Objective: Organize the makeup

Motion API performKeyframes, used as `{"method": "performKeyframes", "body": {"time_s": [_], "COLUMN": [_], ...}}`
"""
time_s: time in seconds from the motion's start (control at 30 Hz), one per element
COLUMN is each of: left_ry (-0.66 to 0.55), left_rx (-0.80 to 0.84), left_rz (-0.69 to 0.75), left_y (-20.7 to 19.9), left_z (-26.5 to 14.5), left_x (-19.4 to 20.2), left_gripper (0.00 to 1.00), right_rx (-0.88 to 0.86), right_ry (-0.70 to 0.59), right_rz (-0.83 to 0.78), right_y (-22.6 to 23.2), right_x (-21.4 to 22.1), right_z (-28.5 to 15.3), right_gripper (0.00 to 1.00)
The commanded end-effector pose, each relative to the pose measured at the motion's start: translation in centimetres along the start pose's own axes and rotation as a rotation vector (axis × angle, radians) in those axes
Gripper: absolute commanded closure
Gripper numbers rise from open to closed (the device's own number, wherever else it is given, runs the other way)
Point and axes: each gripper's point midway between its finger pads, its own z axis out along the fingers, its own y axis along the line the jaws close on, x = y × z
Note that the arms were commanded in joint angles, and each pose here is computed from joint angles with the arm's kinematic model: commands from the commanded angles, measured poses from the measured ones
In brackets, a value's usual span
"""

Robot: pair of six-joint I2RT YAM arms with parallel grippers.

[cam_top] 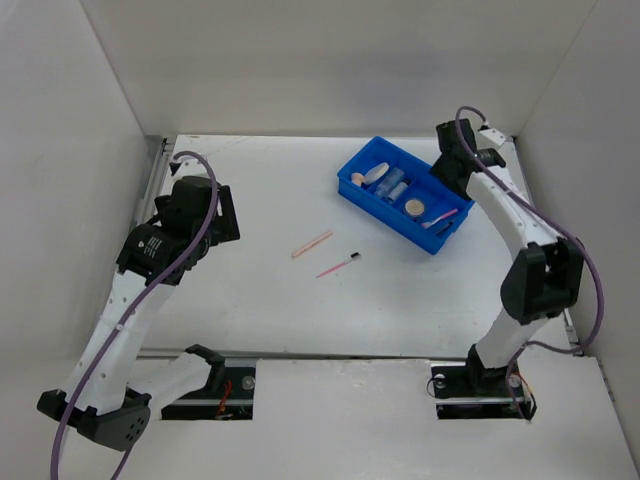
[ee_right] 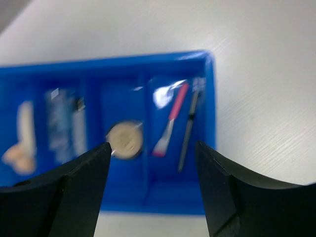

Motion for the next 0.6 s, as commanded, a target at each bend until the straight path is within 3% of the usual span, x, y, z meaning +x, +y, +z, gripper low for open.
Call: {"method": "performKeyframes", "body": {"time_s": [0.0, 0.13, 0.23, 0.4, 0.57], "left_ry": [-0.034, -0.034, -0.040, -0.050, -0.049], "left_rx": [-0.028, -0.028, -0.016, 0.010, 0.010], "left_rz": [-0.010, -0.020, -0.035, -0.045, -0.044], "left_y": [0.7, 0.7, 0.7, 0.6, 0.8], "left_z": [-0.6, -0.6, -0.9, -1.5, -1.6], "left_x": [-1.0, -1.0, -1.0, -1.1, -0.6], "left_gripper": [0.26, 0.26, 0.26, 0.26, 0.26], "right_rx": [-0.335, -0.465, -0.433, -0.422, -0.370], "right_ry": [0.043, 0.244, 0.354, 0.481, 0.491], "right_rz": [-0.014, -0.121, -0.190, -0.142, -0.112], "right_y": [7.1, 11.6, 13.7, 16.7, 17.7], "right_x": [4.1, 15.1, 21.9, 27.3, 28.8], "right_z": [-9.3, -14.4, -16.2, -16.5, -15.0], "right_gripper": [0.26, 0.26, 0.26, 0.26, 0.30]}}
